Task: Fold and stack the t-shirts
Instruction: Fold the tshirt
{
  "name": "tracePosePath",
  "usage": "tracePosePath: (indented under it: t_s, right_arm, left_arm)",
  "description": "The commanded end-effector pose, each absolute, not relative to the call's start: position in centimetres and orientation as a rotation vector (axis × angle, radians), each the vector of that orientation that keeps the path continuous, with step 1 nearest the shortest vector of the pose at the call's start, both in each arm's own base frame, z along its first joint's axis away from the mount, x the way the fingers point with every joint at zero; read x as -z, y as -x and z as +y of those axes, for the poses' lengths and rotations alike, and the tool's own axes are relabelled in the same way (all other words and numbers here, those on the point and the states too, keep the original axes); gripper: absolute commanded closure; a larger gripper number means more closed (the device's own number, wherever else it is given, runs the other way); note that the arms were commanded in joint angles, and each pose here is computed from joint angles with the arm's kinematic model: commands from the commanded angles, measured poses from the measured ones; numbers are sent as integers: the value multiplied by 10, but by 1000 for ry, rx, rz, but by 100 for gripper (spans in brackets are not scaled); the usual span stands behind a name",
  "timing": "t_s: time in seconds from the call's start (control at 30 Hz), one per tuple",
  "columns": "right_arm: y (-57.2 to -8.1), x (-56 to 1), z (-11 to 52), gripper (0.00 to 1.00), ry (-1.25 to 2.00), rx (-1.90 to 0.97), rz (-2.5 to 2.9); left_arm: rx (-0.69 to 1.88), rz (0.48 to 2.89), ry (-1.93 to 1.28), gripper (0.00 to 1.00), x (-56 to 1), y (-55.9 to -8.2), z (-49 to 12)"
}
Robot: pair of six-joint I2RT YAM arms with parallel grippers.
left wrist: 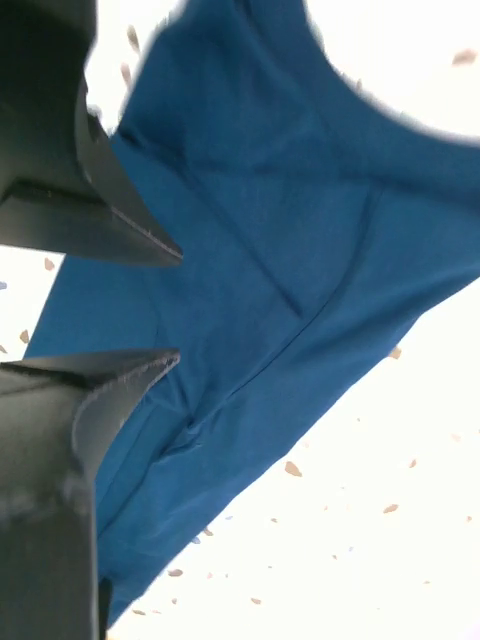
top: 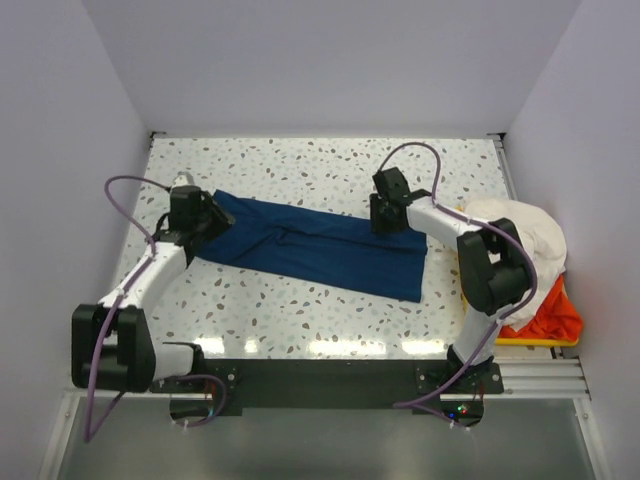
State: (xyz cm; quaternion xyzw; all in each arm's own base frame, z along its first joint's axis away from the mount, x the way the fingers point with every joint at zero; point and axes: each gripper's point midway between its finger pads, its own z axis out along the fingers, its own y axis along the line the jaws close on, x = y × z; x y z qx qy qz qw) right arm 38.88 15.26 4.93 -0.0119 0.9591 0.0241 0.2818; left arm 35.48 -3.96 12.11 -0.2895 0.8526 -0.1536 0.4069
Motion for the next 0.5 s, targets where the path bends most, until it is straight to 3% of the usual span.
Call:
tracePosePath:
  t_s: [0.0,0.3,0.47]
  right_arm:
    - [-395,-52,144,58,-1,8,2562]
    - [-365,-18,133,59,-124,46,2651]
    - [-317,-3,150,59,-215,-167,2694]
  left_arm:
    - [367,2185,715,59,-105,-379,-60]
    - [286,2322,771,71,-30,-417,-76]
    - [229,2339,785,72,-18,-447,-75]
